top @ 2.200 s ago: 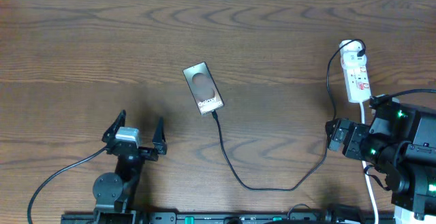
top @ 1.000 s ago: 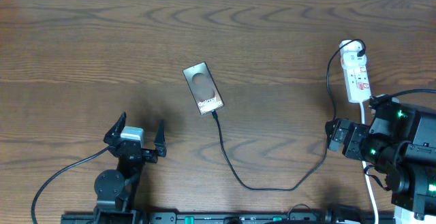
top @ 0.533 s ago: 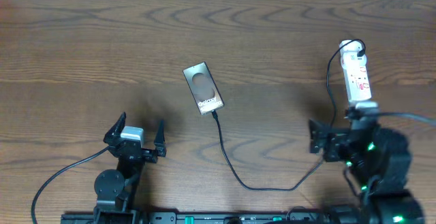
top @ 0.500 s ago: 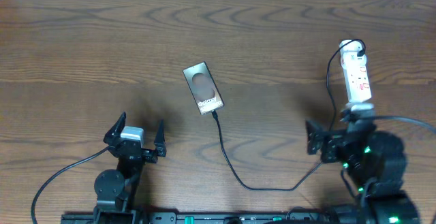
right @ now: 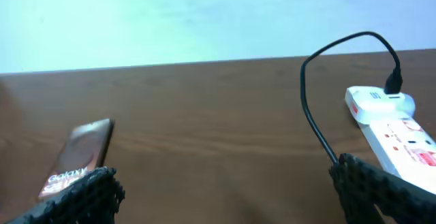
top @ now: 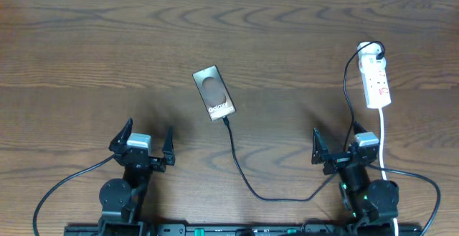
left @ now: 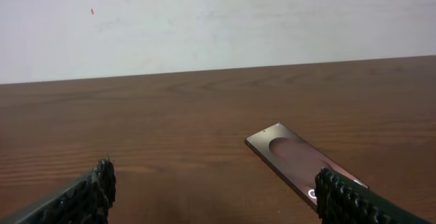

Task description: Plug charger to phone and switch on socket

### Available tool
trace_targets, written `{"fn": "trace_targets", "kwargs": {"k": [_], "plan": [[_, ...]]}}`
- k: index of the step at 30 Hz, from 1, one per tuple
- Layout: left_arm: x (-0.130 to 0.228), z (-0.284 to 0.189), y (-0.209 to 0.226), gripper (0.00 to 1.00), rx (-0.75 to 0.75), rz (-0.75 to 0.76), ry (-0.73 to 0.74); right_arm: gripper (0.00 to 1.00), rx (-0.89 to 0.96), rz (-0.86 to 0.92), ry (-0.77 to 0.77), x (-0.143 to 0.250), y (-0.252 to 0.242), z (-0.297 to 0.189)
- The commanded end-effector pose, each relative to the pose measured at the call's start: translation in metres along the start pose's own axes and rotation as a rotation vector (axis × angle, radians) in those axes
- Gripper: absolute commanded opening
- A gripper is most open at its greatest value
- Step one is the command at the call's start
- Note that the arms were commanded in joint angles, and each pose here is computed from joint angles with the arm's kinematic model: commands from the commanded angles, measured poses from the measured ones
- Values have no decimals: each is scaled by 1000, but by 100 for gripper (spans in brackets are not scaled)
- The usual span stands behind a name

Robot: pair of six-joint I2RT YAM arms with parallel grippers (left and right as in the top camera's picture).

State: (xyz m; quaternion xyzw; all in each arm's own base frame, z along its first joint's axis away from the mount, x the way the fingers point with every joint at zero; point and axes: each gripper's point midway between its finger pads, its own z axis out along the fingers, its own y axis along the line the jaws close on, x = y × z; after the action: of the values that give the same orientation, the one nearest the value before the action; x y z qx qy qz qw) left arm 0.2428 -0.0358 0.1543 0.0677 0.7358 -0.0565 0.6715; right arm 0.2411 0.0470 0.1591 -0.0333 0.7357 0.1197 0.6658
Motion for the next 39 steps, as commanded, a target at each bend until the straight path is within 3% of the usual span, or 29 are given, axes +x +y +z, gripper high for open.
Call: {"fn": "trace_targets", "kwargs": {"k": [1,39], "plan": [[14,0,-3,92,18,7,48,99,18,55,-21,0,-5,0],[14,0,-3,92,18,7,48,99,40,17,-20,0,-9,0]]}}
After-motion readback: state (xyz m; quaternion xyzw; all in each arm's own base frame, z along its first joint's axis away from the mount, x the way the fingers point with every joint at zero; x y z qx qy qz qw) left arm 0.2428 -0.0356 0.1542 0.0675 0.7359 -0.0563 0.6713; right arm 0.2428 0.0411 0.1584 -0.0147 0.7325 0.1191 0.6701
